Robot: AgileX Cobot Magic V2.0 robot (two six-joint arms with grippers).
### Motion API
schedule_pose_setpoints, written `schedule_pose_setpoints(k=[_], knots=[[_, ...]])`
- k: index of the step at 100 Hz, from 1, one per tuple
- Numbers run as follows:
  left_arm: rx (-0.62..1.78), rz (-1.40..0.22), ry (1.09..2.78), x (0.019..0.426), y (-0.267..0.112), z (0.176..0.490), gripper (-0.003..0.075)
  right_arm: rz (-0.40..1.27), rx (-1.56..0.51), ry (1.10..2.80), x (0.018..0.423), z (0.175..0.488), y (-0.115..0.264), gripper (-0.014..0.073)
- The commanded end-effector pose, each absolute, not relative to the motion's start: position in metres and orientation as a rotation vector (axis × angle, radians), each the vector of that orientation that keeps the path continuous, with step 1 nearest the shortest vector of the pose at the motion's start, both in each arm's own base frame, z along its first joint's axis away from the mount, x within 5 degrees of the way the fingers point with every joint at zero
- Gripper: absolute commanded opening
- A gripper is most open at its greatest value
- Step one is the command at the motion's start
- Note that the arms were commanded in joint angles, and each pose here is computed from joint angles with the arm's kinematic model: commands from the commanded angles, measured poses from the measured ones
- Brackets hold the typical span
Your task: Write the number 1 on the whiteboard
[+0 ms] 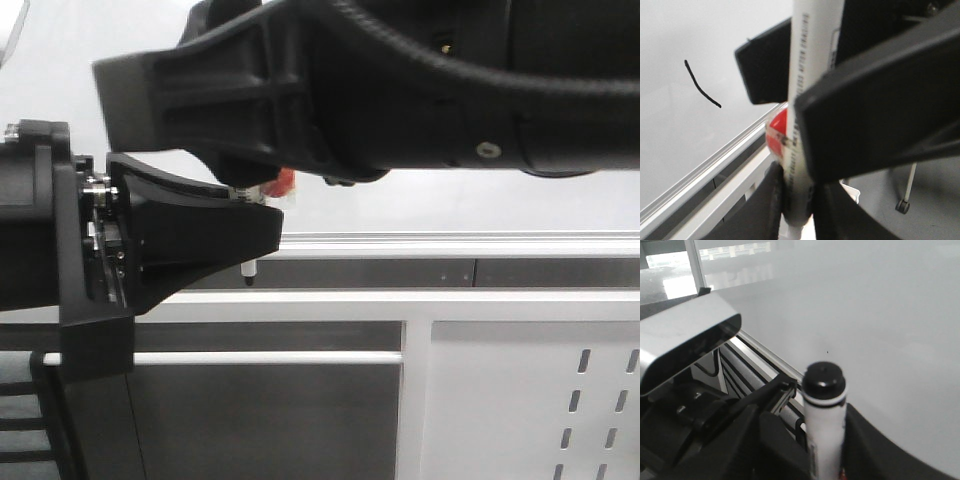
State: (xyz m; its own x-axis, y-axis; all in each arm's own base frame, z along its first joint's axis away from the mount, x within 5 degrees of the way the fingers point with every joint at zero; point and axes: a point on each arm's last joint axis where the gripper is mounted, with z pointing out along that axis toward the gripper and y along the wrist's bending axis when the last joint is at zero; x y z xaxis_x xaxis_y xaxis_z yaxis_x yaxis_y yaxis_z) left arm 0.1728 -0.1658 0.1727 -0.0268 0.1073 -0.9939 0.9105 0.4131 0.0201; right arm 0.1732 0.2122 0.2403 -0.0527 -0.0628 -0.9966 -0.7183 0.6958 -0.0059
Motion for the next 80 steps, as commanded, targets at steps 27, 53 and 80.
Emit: schedule_pose_setpoints(k=[27,53,80], knots=[[0.821,-0.927,1.225,0.1742,-0.1683,0.2039,-0.0018,0.615,-0.599,1.431,0.1775,0.2624,0.2115,0.0324],[0.803,-0.919,1.230,0.1755,-0.1676,0.2043,-0.0018,0.616,-0.593,1.430,0.1777,0.2627,0.2113,0.0324],[0.792,-0.912,1.234,0.1770,-0.1663,0.2045,-0.0018,0.605,-0.584,1.411,0.1781,0.2649,0.2103,0.0167]])
